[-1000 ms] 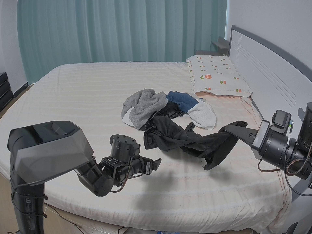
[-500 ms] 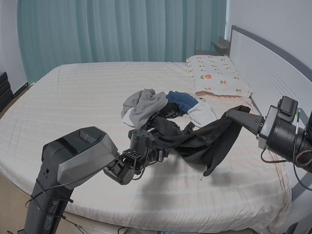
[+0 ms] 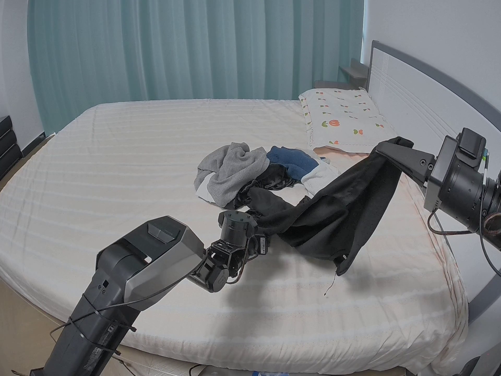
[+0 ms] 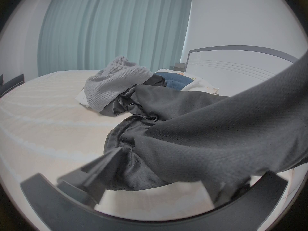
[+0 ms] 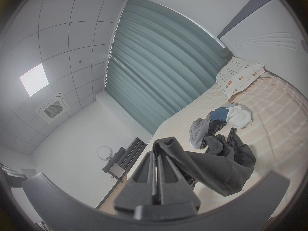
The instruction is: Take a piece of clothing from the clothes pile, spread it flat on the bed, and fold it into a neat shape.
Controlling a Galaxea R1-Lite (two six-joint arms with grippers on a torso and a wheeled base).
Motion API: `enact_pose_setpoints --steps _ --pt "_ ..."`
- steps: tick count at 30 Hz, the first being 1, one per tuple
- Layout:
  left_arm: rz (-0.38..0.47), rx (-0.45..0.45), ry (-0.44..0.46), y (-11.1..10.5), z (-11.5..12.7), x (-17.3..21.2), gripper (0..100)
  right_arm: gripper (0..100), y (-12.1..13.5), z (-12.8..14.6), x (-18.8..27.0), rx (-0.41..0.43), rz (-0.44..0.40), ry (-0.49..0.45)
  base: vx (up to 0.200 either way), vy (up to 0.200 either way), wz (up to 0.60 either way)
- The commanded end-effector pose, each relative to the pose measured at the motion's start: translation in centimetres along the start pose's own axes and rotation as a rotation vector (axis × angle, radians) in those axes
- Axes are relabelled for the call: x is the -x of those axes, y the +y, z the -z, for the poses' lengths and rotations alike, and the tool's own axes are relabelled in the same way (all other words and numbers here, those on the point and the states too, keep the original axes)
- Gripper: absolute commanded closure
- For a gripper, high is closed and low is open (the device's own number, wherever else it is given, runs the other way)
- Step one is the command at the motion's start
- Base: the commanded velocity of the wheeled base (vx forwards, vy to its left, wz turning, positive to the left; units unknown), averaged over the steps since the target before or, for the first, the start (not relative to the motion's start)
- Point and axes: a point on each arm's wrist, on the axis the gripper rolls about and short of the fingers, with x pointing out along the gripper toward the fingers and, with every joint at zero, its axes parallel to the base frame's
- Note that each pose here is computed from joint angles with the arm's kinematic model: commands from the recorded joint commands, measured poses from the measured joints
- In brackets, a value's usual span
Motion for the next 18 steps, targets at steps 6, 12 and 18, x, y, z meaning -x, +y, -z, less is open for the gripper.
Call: enact_pose_setpoints --steps 6,12,18 --pt "-0.045 0.070 0.034 1.4 -0.8 1.5 100 100 -1.1 0.2 -0.3 -0.003 0.041 0.008 0.000 0.000 0.00" --pt "-0.031 0.174 0.027 0.9 -5.5 7.4 100 100 -2.9 1.2 -1.4 -0.009 0.112 0.048 0.000 0.000 0.00" --pt "0.018 0.291 0.045 -1.7 -10.8 15.2 100 100 -4.4 2.3 -3.4 -0.012 0.163 0.088 0.000 0.000 0.00"
